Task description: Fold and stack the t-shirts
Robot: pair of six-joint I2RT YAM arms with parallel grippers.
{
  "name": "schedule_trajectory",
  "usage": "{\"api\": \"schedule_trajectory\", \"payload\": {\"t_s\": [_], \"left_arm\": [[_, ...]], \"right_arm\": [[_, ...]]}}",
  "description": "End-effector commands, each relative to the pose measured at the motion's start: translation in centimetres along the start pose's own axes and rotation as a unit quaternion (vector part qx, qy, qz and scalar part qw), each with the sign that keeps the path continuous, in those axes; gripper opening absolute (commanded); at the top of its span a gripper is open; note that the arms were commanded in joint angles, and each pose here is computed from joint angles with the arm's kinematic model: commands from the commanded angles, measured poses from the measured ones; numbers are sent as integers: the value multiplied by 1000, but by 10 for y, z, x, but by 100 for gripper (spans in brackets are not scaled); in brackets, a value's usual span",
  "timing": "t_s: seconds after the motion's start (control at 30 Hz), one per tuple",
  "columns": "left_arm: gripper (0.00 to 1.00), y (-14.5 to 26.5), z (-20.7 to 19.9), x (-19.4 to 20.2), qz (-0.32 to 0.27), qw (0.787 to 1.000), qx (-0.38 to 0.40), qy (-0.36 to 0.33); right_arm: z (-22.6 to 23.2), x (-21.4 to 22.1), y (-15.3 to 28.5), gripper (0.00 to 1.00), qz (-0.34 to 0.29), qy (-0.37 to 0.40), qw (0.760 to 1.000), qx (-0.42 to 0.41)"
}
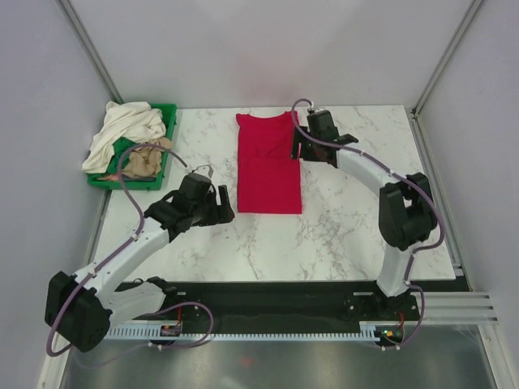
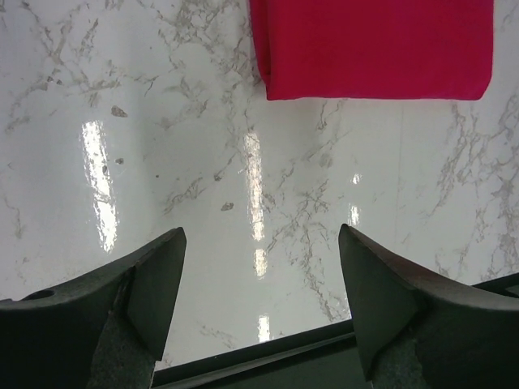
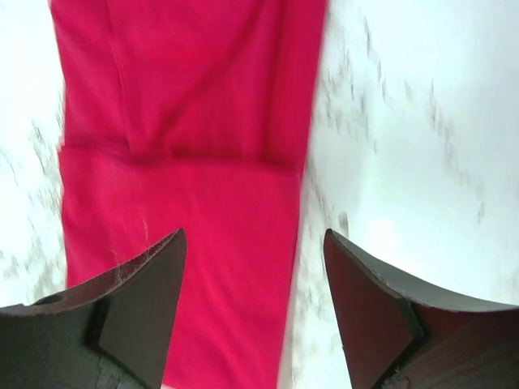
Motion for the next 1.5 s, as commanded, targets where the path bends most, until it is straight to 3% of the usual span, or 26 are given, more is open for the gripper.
{"api": "schedule_trajectory", "payload": {"t_s": [0.0, 0.13, 0.23, 0.47, 0.87, 1.17, 1.47], "left_arm": [[84, -22, -19, -28, -38, 999, 25, 22], [84, -49, -31, -42, -43, 998, 38, 24], [83, -72, -33, -48, -35, 998, 34, 32], [81, -104, -34, -45, -22, 996, 55, 69], [73, -125, -26, -24, -3, 994, 49, 93], [67, -143, -21, -6, 18, 993, 48, 105], [57, -154, -15, 4, 22, 993, 37, 109]], "right_arm": [[10, 22, 30, 77, -11, -23, 999, -42], [-6, 99, 39, 75, 67, -57, 993, -73], [-9, 132, 48, 72, 92, -82, 987, -103], [-19, 174, 46, 66, 119, -80, 985, -93], [-36, 200, 54, 51, 121, -93, 985, -78], [-38, 207, 51, 22, 128, -93, 984, -78], [-38, 207, 50, 9, 129, -89, 985, -78]]}}
Point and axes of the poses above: each gripper's point midway between its finger pads, its own y axis back along the fingers, its own z axis along the line the jaws close on, x = y × z, the point moved 2 cm from there along y, back along the fingers, and after that the axes turned 4 degrees about -y, right-handed, at the moved point
